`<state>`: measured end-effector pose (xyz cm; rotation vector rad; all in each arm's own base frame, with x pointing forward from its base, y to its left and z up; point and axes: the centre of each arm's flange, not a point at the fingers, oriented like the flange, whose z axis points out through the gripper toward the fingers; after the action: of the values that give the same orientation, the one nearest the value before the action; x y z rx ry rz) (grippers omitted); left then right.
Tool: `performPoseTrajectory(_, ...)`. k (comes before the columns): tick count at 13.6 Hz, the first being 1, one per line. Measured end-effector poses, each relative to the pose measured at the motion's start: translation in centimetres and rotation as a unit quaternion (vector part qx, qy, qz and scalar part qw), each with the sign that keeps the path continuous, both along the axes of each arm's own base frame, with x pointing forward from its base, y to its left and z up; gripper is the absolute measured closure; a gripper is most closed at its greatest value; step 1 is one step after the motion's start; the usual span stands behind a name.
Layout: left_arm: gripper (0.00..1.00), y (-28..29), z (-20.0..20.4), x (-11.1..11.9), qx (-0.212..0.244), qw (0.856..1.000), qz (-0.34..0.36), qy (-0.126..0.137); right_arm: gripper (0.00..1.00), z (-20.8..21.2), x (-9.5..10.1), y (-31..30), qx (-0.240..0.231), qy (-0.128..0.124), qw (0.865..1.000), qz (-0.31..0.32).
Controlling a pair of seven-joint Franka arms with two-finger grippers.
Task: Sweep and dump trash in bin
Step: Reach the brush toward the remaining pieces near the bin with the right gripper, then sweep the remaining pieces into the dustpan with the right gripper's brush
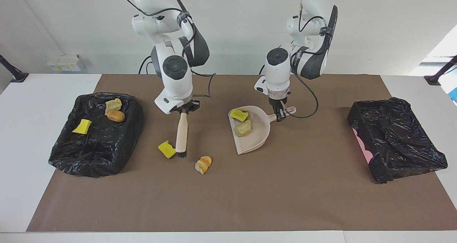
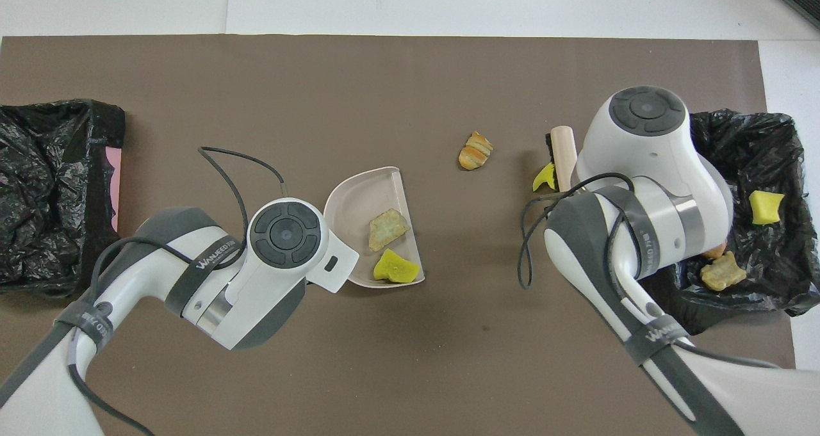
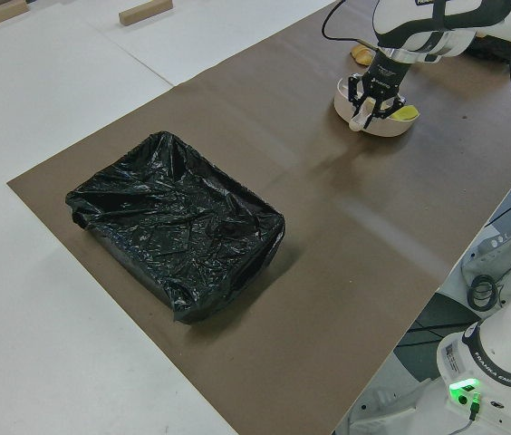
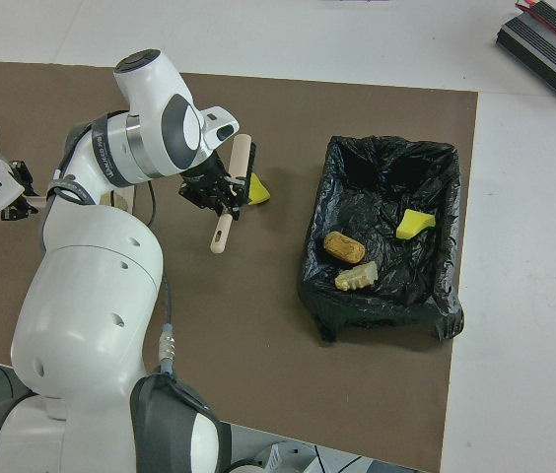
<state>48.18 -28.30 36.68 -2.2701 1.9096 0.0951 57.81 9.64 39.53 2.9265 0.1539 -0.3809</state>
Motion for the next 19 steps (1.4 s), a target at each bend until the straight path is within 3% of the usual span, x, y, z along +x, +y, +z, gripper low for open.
performPoseTrajectory(5, 0.69, 2.9, 0.6, 4.1, -0.001, 0.999, 0.026, -0.019, 0.75, -3.7, 1.6, -5.4, -0.025, -0.013, 0.994, 0.107)
performPoseTrajectory(9, 0.69, 3.6, 0.4, 7.1, -0.008, 0.999, 0.032, -0.025, 0.75, -6.5, 1.8, -2.0, -0.021, -0.006, 0.99, 0.139)
performPoseTrajectory(19, 0.69, 3.8, -0.2, 6.7, 0.008, 1.0, 0.019, -0.003, 0.75, -7.3, -1.0, 14.4, 0.057, -0.028, 0.993, 0.101)
